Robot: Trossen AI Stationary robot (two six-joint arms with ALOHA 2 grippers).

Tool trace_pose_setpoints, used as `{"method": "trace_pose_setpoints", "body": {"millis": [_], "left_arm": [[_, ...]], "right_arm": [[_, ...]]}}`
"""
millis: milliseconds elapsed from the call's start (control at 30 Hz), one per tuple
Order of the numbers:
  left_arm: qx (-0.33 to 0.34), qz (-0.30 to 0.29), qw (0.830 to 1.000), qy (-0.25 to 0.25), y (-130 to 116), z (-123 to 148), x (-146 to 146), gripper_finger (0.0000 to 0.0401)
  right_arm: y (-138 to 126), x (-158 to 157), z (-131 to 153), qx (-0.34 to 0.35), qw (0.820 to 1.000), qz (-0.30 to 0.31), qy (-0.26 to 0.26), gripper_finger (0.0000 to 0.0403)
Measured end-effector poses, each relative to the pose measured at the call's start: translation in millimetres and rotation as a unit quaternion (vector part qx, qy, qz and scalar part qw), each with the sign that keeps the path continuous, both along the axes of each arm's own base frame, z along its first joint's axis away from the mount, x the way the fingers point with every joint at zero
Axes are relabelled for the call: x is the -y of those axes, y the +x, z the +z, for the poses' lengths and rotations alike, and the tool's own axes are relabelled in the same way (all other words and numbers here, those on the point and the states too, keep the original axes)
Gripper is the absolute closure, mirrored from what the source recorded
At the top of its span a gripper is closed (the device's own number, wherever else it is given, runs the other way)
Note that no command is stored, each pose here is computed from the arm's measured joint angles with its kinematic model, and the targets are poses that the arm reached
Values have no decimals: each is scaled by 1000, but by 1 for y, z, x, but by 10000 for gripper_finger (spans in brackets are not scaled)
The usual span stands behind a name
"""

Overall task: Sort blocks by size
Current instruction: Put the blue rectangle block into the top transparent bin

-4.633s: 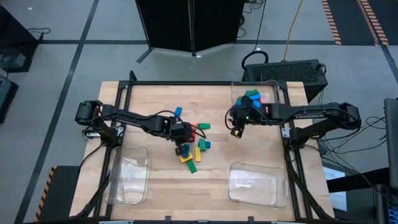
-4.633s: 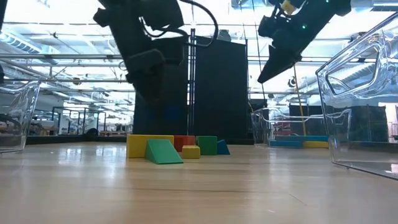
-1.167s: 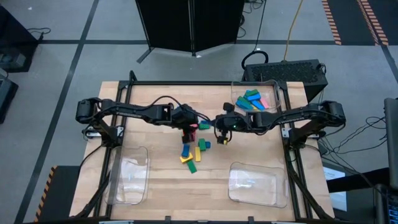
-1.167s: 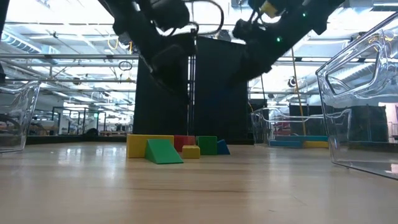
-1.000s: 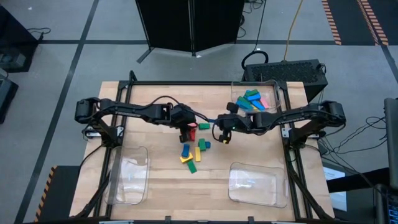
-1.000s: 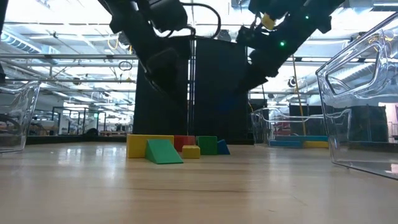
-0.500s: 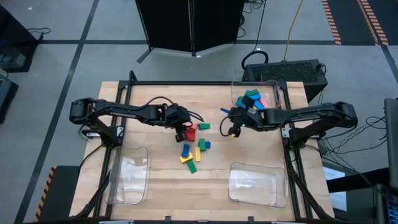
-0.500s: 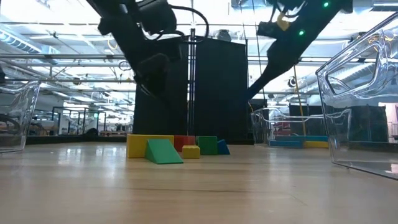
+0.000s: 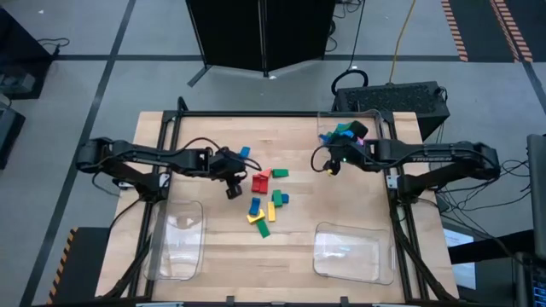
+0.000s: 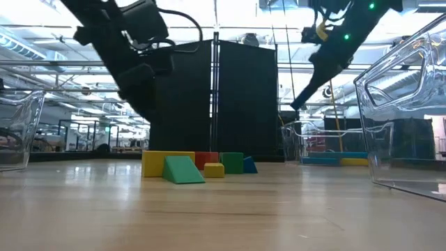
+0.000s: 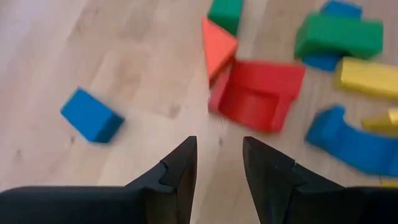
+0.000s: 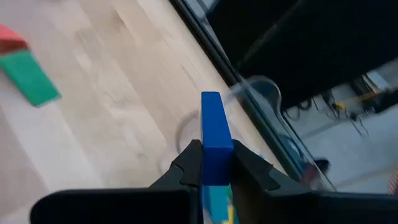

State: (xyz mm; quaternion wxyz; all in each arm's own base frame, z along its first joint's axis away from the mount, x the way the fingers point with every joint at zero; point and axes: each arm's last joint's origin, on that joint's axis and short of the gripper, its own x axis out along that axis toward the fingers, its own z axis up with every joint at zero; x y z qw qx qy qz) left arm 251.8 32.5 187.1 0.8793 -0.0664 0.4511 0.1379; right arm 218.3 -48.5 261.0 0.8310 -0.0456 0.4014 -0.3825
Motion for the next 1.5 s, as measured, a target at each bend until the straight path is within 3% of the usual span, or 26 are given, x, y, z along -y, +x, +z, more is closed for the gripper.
{"method": "trace_pose_setpoints", "body": {"millis": [400, 633, 1067, 1500], "left_arm": [[0, -27, 1000, -5, -9, -16, 2, 269], [-12, -46, 999, 26, -10, -20, 1, 269], [-17, -25, 998, 56, -10, -20, -1, 269], [-20, -22, 998, 59, -11, -20, -1, 269]], "right_arm": [[-14, 31, -4, -29, 997, -74, 16, 363], [-23, 53, -5, -29, 994, -83, 56, 362], [-26, 90, -13, 9, 990, -85, 112, 361], [-25, 115, -33, -10, 984, -123, 130, 320]]}}
